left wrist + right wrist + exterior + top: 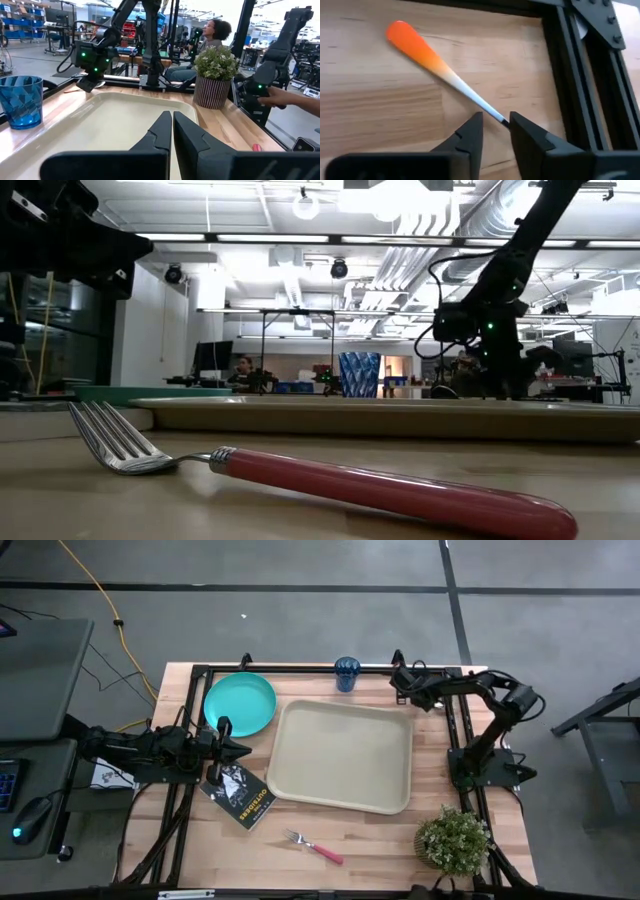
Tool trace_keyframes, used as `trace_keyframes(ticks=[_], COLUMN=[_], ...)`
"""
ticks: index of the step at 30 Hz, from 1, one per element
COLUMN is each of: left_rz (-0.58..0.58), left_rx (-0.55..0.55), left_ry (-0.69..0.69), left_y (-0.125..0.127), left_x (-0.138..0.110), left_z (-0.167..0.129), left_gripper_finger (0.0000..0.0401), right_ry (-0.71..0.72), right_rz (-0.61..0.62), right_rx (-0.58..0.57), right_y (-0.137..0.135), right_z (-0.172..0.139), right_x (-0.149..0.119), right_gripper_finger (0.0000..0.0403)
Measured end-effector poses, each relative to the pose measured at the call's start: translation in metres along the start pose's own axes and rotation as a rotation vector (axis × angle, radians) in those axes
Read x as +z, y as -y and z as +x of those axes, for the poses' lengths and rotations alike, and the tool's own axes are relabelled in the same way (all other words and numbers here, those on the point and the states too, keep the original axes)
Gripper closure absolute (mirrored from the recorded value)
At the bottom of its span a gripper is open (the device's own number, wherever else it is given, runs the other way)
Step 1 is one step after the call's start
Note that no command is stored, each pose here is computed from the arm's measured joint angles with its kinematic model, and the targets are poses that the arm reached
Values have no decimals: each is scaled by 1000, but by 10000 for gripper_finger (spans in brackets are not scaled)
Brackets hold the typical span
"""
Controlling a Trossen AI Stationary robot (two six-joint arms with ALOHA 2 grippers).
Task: Pick and place plate/cup/fork/spoon on tray
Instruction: Put the white orange spoon on the left side of the gray tray
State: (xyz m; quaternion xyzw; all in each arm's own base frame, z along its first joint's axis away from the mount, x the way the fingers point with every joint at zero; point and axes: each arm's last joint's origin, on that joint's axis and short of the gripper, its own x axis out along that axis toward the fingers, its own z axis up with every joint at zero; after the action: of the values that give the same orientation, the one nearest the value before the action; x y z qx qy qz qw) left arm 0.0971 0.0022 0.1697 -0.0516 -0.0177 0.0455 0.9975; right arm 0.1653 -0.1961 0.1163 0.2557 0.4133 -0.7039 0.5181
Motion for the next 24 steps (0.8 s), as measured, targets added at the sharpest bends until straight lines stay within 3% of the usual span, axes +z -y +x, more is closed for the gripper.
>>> trace_keyframes(ticks=[7, 15, 24], left_rz=[0, 0, 0], left_rx=[0, 0, 0], left_ry=[0, 0, 0], left_y=[0, 0, 0], left_x=[0, 0, 0], left_z=[0, 0, 0], left_gripper_finger=[401, 401, 401], right_ry=[120, -15, 17], right_rz=[-30, -71, -12], right_rx=[-6, -216, -119], right_y=[-4, 22, 18], right_z=[-28, -19, -6], right_x=[-5, -24, -31], right_gripper_finger=[398, 401, 402])
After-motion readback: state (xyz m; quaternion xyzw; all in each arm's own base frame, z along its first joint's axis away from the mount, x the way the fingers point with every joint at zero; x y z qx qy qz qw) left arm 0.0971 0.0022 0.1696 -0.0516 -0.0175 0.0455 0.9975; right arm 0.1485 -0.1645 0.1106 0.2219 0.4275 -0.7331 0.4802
